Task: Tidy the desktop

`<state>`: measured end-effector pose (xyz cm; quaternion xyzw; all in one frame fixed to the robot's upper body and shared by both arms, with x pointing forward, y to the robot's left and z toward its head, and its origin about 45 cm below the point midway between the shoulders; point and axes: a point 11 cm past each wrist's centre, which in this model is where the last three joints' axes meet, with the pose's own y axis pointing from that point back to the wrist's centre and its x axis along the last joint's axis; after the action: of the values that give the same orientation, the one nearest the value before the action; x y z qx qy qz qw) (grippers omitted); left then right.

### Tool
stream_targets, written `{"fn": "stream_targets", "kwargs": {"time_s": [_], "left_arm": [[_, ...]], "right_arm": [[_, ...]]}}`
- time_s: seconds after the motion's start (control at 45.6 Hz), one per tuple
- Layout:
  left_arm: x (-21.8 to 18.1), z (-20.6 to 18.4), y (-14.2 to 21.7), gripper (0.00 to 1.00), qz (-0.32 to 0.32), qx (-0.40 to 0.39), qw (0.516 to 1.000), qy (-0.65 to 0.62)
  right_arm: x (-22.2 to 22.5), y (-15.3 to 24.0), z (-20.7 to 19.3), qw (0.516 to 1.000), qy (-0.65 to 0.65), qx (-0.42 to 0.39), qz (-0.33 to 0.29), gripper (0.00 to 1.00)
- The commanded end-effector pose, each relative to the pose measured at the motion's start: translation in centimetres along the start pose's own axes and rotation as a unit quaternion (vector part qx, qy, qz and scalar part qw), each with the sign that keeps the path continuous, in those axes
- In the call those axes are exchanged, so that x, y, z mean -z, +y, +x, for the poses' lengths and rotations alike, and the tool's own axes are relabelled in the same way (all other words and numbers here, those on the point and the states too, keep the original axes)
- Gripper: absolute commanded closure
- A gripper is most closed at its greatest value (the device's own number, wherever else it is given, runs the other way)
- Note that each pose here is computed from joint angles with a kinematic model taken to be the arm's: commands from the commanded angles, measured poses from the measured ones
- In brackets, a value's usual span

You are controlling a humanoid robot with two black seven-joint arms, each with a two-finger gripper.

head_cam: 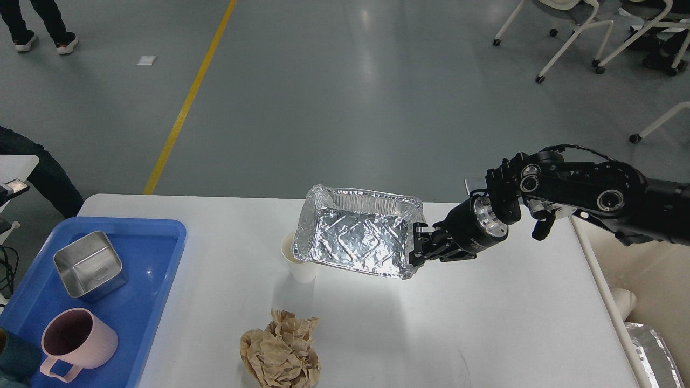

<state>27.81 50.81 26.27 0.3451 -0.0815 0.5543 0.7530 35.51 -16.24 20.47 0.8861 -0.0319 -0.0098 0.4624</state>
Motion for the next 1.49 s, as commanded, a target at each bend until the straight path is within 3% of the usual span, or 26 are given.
{"fn": "stream_targets", "kwargs": {"time_s": [0.0, 0.285, 0.592, 0.767, 1.074, 1.271, 1.468], "left_arm": [[-2.2, -1.1, 1.0, 0.03, -0.012, 0.044, 0.998, -0.05], [-4.4, -3.9, 2.0, 0.03, -0.003, 0.113, 0.984, -0.137], [-5.0, -4.4, 2.0, 0.03, -0.008, 0.119, 0.983, -0.142], [-3.3, -4.8, 1.5, 0.03, 0.018, 0.117, 0.985, -0.125], [-6.2, -8.3, -4.7, 0.03, -0.043, 0.151, 0.976, -0.151], [-8.5, -12.9, -8.7, 0.03, -0.076, 0.201, 0.961, -0.174], [-8.3, -17.0, -12.0, 0.03, -0.056, 0.231, 0.948, -0.214]], "right_arm": [[0.2, 0.1, 0.1, 1.0, 0.002, -0.006, 0.0, 1.0], [0.0, 0.4, 0.4, 1.0, -0.001, -0.012, -0.001, 1.0], [0.0, 0.4, 0.4, 1.0, -0.002, -0.014, 0.001, 1.0], [-0.4, 1.1, 0.8, 1.0, -0.009, -0.023, 0.003, 1.0], [-0.7, 1.1, 0.6, 1.0, -0.016, -0.02, 0.007, 1.0], [-0.7, 1.2, 0.3, 1.0, -0.018, -0.016, 0.014, 1.0], [-1.4, 1.2, 0.2, 0.999, -0.028, -0.017, 0.014, 1.0]]}}
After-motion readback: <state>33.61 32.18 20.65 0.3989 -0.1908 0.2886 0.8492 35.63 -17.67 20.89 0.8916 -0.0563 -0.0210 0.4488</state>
